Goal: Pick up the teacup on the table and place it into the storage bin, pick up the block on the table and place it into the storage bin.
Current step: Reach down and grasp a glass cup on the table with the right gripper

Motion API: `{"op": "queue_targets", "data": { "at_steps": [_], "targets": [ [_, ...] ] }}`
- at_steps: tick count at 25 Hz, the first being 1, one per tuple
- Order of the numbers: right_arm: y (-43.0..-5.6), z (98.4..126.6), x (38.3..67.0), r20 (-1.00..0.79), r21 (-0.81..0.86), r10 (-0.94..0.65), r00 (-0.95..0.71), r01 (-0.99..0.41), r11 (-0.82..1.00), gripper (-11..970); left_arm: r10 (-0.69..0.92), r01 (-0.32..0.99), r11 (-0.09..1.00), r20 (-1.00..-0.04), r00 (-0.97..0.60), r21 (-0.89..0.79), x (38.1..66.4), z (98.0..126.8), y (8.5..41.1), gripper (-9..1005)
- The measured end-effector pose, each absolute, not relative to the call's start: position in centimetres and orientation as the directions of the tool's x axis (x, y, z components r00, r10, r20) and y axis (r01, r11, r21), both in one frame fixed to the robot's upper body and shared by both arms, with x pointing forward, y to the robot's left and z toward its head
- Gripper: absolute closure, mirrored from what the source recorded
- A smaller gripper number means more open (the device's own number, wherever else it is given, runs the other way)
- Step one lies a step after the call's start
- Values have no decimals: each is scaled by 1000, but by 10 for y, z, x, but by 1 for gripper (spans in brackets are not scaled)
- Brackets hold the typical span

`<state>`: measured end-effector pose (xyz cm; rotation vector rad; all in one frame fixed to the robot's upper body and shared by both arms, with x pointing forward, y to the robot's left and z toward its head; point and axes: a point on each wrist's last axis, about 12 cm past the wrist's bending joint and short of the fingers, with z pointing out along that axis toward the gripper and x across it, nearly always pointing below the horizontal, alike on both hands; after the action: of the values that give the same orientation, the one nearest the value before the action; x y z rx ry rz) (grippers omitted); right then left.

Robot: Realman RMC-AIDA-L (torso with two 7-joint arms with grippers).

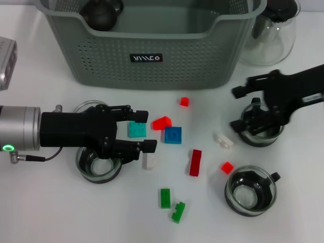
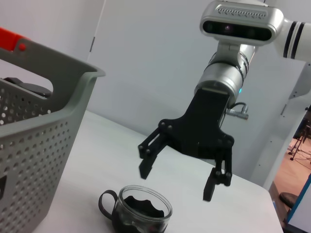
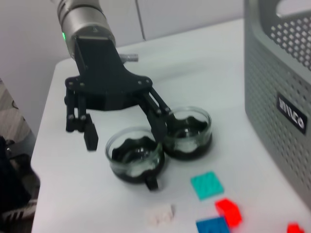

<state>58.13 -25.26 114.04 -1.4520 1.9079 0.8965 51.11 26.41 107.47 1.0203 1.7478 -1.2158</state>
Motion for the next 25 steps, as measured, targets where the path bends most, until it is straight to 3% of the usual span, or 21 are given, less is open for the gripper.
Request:
{"op": "queue_targets", "data": {
  "at_steps": [11, 25],
  "targets": [
    [-283, 1176, 574, -629, 146, -726, -278, -959, 241, 18, 173, 901, 254, -900, -400, -351, 513, 1072, 261, 167],
    [-237, 1175, 561, -586, 229, -794, -161, -973, 28, 18, 170, 896, 267, -897, -407, -356, 513, 1070, 259, 167]
  ]
}}
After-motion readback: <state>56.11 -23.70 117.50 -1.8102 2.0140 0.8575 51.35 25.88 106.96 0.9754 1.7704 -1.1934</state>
